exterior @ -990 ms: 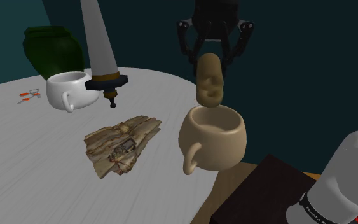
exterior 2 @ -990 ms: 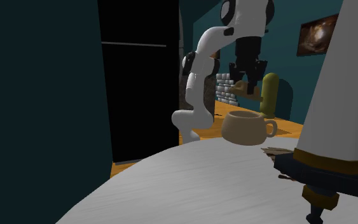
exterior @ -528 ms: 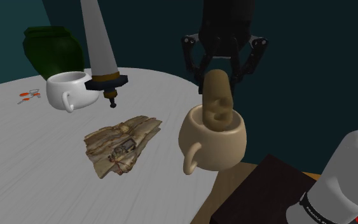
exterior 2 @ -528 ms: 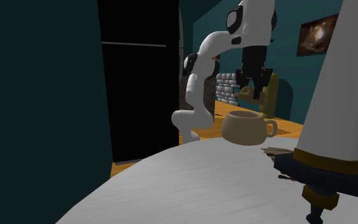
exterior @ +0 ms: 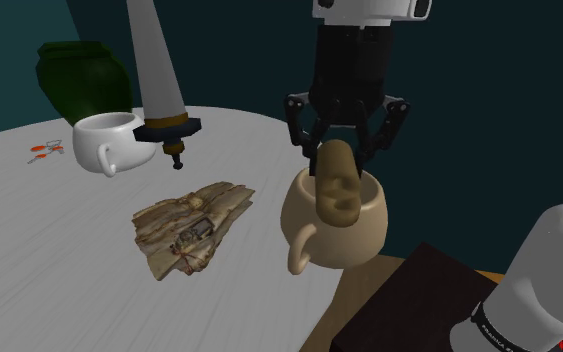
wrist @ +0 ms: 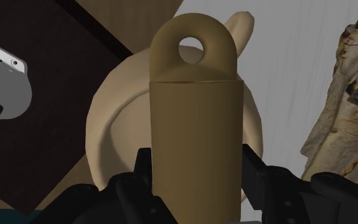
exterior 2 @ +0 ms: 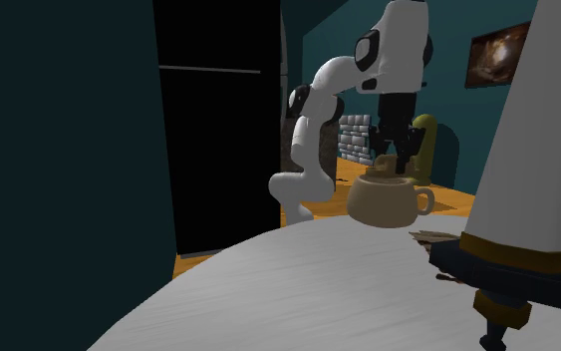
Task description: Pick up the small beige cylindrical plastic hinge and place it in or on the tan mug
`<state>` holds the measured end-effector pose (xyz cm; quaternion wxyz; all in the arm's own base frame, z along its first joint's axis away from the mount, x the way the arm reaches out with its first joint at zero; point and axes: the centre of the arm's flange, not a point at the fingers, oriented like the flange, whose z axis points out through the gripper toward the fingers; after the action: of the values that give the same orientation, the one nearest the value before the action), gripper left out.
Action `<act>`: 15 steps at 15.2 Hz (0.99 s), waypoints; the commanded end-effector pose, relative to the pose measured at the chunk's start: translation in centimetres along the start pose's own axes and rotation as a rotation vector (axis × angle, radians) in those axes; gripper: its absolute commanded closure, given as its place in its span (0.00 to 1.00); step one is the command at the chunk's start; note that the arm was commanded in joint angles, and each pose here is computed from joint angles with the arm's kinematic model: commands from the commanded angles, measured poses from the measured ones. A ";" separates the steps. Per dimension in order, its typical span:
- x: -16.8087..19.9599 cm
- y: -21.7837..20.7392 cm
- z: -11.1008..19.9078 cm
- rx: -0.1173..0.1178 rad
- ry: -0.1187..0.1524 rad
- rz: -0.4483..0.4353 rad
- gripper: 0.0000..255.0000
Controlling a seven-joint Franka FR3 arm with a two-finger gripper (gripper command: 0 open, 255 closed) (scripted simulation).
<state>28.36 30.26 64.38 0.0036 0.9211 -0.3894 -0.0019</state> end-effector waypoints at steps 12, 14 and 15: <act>0.0 0.0 0.8 0.000 0.000 0.000 0.00; 0.0 0.0 0.8 0.000 0.000 0.000 0.00; 0.0 0.0 -0.6 0.000 0.000 0.000 0.00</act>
<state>28.39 30.32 64.32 0.0036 0.9211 -0.3893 -0.0021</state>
